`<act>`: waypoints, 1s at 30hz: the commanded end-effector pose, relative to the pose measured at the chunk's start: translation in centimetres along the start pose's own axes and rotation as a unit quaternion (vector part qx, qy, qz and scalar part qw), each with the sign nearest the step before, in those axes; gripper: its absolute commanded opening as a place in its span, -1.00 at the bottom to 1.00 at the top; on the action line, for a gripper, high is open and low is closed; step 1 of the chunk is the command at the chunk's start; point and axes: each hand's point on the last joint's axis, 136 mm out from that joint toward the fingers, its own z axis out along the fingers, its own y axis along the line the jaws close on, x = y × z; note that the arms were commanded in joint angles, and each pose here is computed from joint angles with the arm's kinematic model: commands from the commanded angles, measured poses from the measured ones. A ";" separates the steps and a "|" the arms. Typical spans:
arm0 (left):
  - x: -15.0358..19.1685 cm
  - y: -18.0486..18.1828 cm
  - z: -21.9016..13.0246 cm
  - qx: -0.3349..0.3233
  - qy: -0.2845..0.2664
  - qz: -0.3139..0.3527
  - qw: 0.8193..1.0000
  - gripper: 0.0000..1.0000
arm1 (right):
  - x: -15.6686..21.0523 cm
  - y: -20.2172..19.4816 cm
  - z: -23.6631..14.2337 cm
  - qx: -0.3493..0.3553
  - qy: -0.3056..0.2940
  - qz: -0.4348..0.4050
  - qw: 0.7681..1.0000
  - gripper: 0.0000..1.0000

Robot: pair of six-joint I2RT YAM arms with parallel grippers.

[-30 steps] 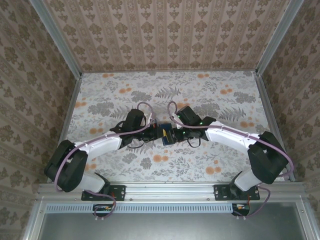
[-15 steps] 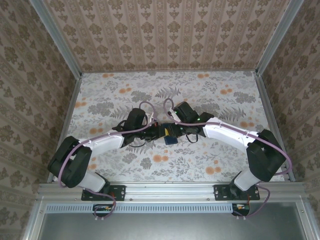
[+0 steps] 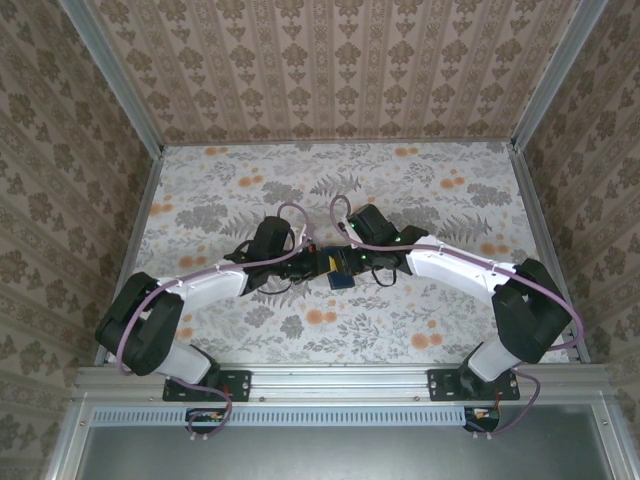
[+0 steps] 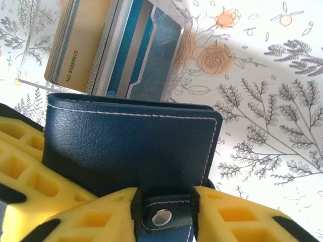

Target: Put the credit cards into the card holder

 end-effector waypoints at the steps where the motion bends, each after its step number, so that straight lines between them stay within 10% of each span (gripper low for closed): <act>1: -1.5 -3.3 -0.5 0.054 -0.020 0.034 0.998 -1.00 | 2.7 0.7 1.4 -0.026 0.053 0.008 0.998 -0.21; 8: -1.5 -3.5 -0.7 0.057 -0.024 0.039 0.997 -1.00 | 3.4 0.7 2.2 -0.042 0.076 0.024 0.996 -0.16; 19: -1.1 -2.7 -0.6 0.040 -0.024 0.038 0.998 -1.00 | 4.0 -5.7 2.3 0.120 0.062 0.060 0.989 -1.00; 28: 0.0 1.8 0.1 -0.056 0.000 0.024 0.998 -1.00 | 2.6 -5.6 -1.0 0.073 -0.003 0.095 0.993 -1.00; 30: 0.5 2.1 0.6 -0.059 0.014 0.035 0.998 -0.74 | 2.3 -5.0 -2.1 0.044 -0.013 0.095 0.994 -1.00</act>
